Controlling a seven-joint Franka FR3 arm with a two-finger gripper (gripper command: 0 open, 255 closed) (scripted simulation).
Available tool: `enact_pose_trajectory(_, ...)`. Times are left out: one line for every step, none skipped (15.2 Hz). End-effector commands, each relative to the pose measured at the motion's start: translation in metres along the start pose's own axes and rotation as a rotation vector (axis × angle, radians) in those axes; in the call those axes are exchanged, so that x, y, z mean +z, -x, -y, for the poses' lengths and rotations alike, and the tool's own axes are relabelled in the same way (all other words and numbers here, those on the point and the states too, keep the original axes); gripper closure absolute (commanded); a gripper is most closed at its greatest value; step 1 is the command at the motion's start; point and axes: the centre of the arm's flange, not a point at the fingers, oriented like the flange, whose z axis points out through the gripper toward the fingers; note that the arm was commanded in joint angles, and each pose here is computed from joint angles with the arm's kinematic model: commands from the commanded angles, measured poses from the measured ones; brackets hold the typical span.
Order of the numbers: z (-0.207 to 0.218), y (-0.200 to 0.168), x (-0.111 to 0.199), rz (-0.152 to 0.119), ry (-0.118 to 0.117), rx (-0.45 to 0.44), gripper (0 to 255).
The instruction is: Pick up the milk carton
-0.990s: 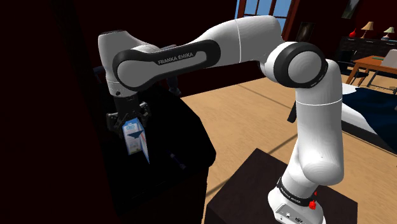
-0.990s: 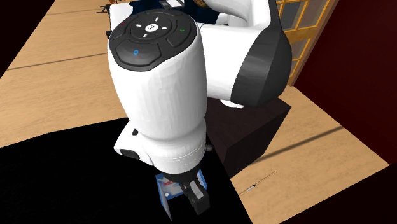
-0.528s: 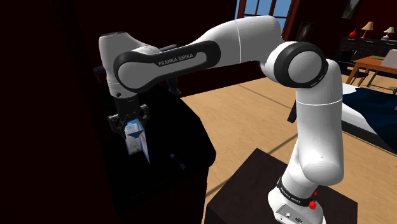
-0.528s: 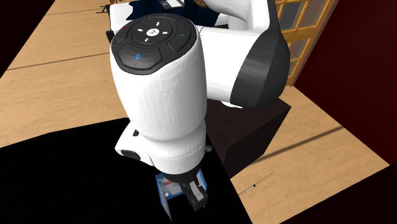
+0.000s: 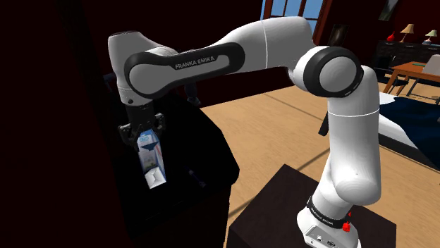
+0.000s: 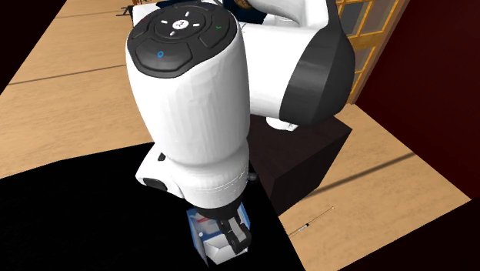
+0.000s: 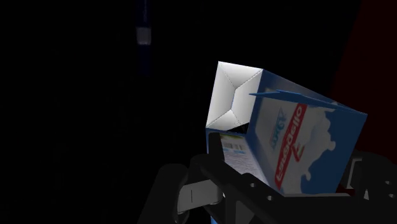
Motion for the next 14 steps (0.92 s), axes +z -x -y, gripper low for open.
enact_pose_trajectory(0.000,0.001,-0.011,-0.001,-0.001,0.000,255)
enact_pose_trajectory(0.000,0.001,-0.016,-0.001,-0.001,0.000,255)
enact_pose_trajectory(0.000,0.001,-0.021,-0.001,-0.001,0.000,255)
enact_pose_trajectory(0.000,0.001,-0.026,-0.001,-0.001,0.000,255)
enact_pose_trajectory(0.000,0.001,-0.032,-0.001,-0.001,0.000,255)
enact_pose_trajectory(0.000,0.001,-0.037,-0.001,-0.001,0.000,255)
enact_pose_trajectory(0.000,0.001,-0.042,-0.001,-0.001,0.000,255)
enact_pose_trajectory(0.000,0.001,-0.048,-0.001,-0.001,0.000,255)
enact_pose_trajectory(0.000,0.002,-0.053,-0.001,-0.001,0.000,255)
enact_pose_trajectory(0.000,0.002,-0.058,-0.001,-0.001,0.000,255)
enact_pose_trajectory(0.000,0.002,-0.063,-0.001,-0.001,0.000,255)
enact_pose_trajectory(0.000,0.002,-0.069,-0.001,-0.001,0.000,255)
enact_pose_trajectory(0.000,0.002,-0.069,-0.001,-0.001,0.000,255)
enact_pose_trajectory(0.000,0.002,-0.069,-0.001,-0.001,0.000,255)
